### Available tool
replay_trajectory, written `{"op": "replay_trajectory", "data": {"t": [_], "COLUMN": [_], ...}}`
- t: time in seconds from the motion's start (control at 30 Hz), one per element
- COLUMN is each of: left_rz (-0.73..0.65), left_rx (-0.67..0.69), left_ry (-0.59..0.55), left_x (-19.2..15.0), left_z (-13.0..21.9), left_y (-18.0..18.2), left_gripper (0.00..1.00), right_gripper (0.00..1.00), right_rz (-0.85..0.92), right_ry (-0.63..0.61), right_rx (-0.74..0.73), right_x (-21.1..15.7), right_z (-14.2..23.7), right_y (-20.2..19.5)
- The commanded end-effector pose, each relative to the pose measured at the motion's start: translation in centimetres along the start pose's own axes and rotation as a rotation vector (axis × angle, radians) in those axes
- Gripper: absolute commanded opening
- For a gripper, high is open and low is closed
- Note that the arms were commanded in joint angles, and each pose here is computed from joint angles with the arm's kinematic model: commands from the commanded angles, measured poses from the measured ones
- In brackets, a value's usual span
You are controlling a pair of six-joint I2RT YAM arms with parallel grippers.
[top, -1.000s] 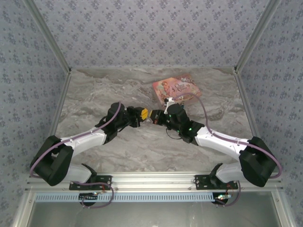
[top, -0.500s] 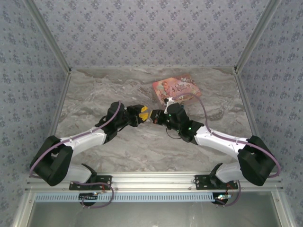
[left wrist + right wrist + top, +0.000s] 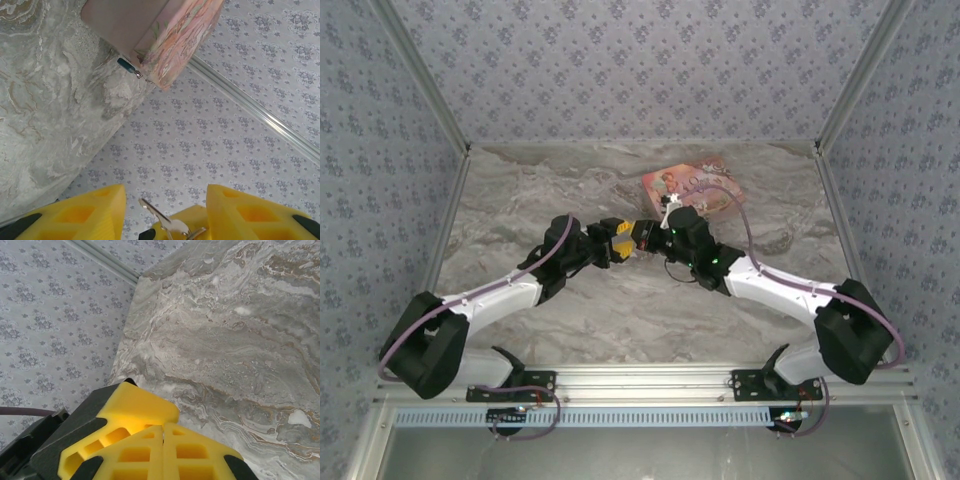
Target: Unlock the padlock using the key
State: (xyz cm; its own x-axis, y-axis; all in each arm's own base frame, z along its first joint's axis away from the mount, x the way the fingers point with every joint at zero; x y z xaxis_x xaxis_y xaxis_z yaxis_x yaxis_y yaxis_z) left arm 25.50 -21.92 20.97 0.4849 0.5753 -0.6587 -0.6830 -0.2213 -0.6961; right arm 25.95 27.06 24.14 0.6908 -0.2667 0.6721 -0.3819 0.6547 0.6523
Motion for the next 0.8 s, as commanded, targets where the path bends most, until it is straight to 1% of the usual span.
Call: {"op": "replay_trajectory", "data": {"t": [0.0, 0.17, 0.37, 0.5, 0.63, 0.77], "left_rz": [0.226, 0.234, 0.245, 0.248, 0.252, 0.252], "left_rx": [0.019, 0.004, -0.006, -0.007, -0.006, -0.005], "left_ry": [-0.004, -0.006, -0.014, -0.018, -0.023, -0.025], "left_x": [-0.1, 0.1, 0.4, 0.5, 0.6, 0.6], "left_z": [0.3, 0.2, 0.3, 0.3, 0.3, 0.3], "left_y": [0.1, 0.1, 0.3, 0.3, 0.4, 0.5], "left_gripper": [0.46, 0.44, 0.37, 0.32, 0.3, 0.25], "right_gripper": [0.0, 0.0, 0.0, 0.0, 0.0, 0.0], "right_rz": [0.011, 0.004, -0.012, -0.009, -0.011, -0.009], "right_ry": [-0.004, 0.012, 0.023, 0.03, 0.028, 0.02], "right_rx": [0.057, 0.052, 0.051, 0.052, 0.054, 0.06], "right_x": [0.6, -0.2, -0.8, -1.0, -0.9, -0.8], "right_z": [-0.4, -0.1, 0.6, 0.9, 0.9, 1.0], "right_y": [1.5, 1.3, 0.9, 0.9, 0.9, 1.1]}}
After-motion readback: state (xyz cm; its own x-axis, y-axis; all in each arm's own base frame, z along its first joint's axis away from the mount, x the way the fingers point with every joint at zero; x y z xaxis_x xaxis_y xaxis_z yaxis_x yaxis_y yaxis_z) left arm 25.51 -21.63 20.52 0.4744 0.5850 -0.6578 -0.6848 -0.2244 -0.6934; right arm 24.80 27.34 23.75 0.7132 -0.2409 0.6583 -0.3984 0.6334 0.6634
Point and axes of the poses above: each hand's point on the last joint's axis, 136 mm out from that joint toward the fingers, its own z axis back along the fingers, its own y axis along the line the jaws close on, x = y × z, the point moved 8 cm from there along z, back along the fingers, and after that the axes turned 9 degrees about z, right-handed, at the moved point
